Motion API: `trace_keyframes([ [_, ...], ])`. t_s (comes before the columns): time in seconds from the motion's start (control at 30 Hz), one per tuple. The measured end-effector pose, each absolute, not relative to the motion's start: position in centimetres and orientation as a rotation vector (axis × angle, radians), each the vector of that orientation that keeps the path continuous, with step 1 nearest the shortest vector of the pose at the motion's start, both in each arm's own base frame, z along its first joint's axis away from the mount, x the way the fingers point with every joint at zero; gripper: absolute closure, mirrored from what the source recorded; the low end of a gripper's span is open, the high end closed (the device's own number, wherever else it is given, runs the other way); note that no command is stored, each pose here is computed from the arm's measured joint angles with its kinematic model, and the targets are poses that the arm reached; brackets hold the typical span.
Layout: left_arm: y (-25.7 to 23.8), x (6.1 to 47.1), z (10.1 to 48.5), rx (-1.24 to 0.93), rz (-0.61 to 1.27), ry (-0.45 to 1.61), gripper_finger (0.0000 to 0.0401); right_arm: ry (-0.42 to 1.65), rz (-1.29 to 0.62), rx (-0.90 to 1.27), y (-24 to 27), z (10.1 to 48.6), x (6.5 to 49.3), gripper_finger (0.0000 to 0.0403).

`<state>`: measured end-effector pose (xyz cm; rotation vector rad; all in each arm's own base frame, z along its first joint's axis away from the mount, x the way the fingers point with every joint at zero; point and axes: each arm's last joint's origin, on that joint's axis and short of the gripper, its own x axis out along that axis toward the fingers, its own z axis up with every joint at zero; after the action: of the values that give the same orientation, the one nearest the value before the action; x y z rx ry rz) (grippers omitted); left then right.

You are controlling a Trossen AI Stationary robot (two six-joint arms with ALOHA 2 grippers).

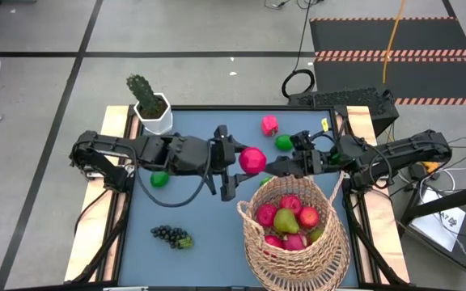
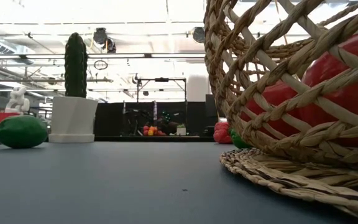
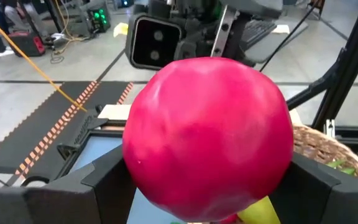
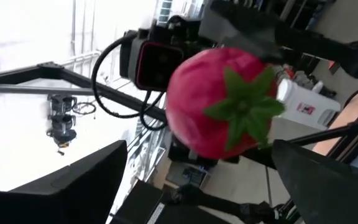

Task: Build produce basket
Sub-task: Put the red tomato into the brown basket

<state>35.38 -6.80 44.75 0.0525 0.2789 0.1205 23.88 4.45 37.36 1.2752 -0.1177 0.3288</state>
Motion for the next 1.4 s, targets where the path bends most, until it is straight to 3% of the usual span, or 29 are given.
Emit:
trace_keyframes([
  [1.0, -6.7, 35.6, 44.5, 0.081, 0.117, 0.289, 0.0105, -0.112, 0.223, 1.267, 3.9, 36.6, 24.5, 0.0009],
  [1.4, -6.5, 35.7, 44.5, 0.101, 0.121, 0.291, 0.0105, -0.236, 0.26, 1.276, 3.8, 36.3, 26.4, 0.0009],
])
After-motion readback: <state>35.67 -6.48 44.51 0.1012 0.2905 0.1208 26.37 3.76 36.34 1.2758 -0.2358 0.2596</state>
